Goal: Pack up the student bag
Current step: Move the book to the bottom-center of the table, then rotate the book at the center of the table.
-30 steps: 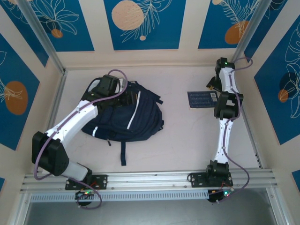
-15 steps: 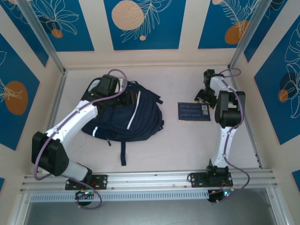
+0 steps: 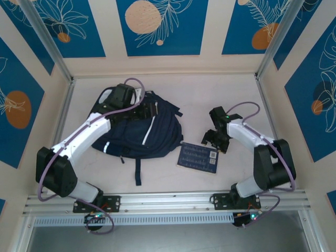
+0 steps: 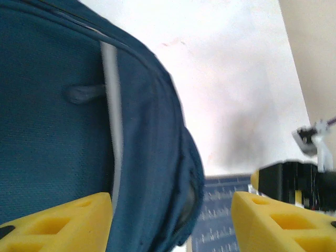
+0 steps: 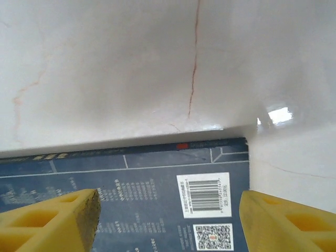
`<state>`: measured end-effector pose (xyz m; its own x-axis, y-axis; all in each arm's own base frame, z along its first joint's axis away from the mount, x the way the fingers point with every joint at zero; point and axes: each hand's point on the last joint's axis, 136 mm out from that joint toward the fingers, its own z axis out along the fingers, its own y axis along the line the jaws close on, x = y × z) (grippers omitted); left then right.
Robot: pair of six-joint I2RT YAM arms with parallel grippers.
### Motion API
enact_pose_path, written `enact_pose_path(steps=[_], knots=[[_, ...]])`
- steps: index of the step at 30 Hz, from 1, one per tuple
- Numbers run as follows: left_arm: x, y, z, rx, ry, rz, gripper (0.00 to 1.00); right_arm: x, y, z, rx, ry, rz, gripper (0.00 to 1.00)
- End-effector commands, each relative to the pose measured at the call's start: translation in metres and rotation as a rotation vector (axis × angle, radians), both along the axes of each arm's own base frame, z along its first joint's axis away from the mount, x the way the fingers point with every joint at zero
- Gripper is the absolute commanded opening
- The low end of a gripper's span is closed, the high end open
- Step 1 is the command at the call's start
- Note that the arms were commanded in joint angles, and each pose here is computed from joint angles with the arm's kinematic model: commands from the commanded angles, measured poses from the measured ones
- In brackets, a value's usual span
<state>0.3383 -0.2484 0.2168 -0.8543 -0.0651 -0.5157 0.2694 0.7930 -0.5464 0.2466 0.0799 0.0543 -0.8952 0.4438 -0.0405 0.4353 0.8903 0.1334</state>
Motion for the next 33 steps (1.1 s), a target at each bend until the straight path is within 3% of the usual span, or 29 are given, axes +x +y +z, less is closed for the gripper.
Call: enact_pose_path(steps=[1,8,15,21,26,29,33], knots=[[-0.036,-0.047,0.009,0.006,-0.015,-0.23,0.61,0.0,-0.003,0.005,0.064,-0.022,-0.052,0.71],[-0.096,-0.105,-0.04,0.078,0.115,-0.467,0.59,-0.017,0.009,-0.004,0.214,-0.026,-0.107,0.74],[-0.125,-0.134,-0.088,0.152,0.201,-0.582,0.53,-0.003,-0.02,-0.002,0.098,-0.149,-0.147,0.75],[-0.162,-0.151,-0.099,0.18,0.225,-0.786,0.31,0.039,-0.013,0.023,0.141,-0.271,-0.137,0.74],[-0.199,-0.155,-0.119,0.181,0.32,-0.914,0.15,0.063,-0.004,0.029,0.189,-0.254,-0.134,0.74],[-0.21,-0.154,-0.136,0.224,0.362,-0.951,0.08,0.072,-0.001,0.026,0.204,-0.247,-0.129,0.74],[-0.207,-0.158,-0.151,0.263,0.37,-0.946,0.08,0.076,-0.003,0.018,0.21,-0.231,-0.146,0.74]])
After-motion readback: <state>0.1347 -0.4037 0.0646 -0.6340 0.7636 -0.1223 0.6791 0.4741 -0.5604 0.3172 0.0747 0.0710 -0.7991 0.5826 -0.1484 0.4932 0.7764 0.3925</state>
